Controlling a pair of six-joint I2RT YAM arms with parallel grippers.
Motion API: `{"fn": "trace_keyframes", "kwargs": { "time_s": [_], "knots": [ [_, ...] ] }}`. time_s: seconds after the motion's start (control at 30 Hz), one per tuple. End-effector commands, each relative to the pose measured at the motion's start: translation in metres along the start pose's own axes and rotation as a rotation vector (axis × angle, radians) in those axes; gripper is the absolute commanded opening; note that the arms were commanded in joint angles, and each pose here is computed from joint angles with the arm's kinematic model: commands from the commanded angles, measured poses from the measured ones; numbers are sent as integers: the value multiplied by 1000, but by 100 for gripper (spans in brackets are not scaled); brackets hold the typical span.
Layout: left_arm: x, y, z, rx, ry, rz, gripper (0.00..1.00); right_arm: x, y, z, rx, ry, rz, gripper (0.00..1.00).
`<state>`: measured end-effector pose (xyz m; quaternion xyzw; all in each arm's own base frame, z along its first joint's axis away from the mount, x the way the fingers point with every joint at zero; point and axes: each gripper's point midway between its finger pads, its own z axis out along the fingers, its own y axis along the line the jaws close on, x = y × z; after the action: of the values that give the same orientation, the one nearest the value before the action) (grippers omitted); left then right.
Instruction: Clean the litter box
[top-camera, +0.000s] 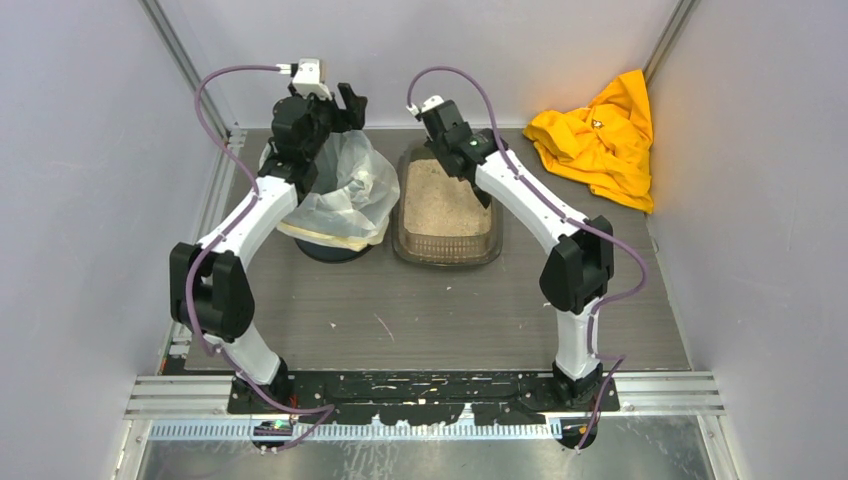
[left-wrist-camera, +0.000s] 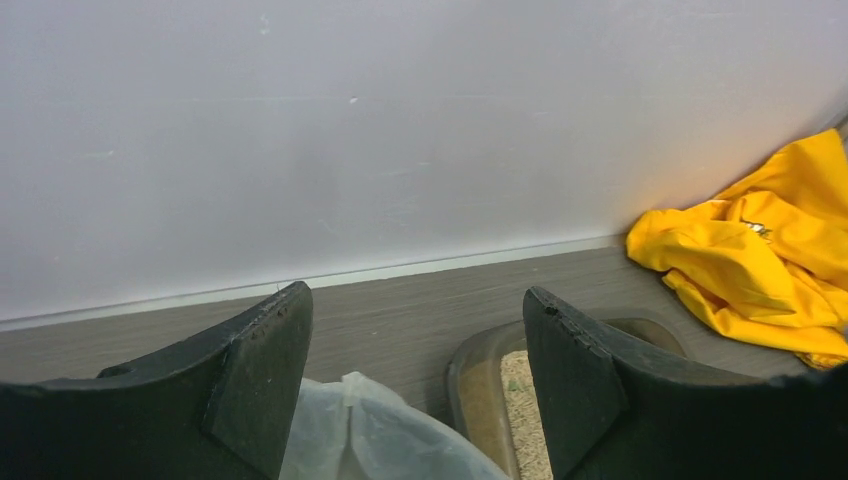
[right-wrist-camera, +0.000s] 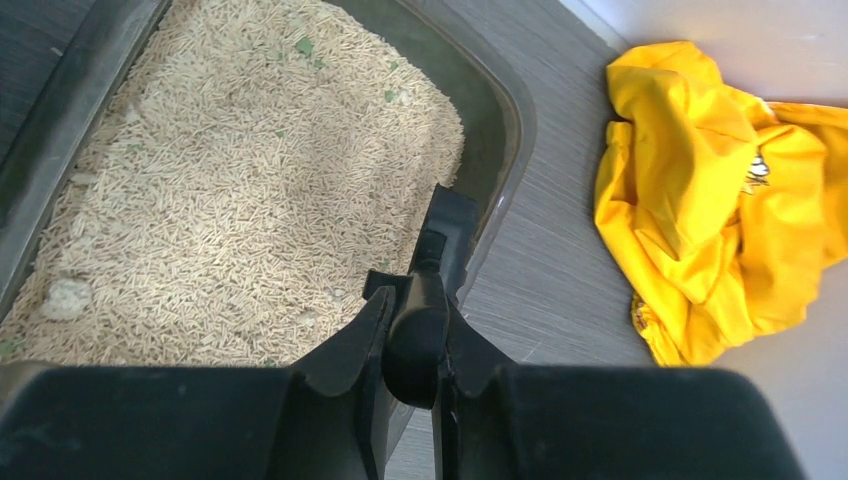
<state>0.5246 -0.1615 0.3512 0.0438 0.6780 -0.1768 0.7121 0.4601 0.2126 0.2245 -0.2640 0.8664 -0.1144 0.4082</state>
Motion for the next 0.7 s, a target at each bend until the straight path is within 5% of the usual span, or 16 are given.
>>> {"fn": "trace_keyframes", "kwargs": {
  "time_s": [0.0, 0.43, 0.67],
  "knots": [
    [-33, 12, 6, -23, -107, 29, 77, -15, -11, -3, 168, -51, 39, 1],
    [-31, 16, -13, -34, -80, 39, 76, 27, 32, 11, 116, 53, 69, 1],
    [-32, 14, -17, -29, -77, 42, 76, 39, 53, 15, -7, 60, 227, 1]
  ]
}}
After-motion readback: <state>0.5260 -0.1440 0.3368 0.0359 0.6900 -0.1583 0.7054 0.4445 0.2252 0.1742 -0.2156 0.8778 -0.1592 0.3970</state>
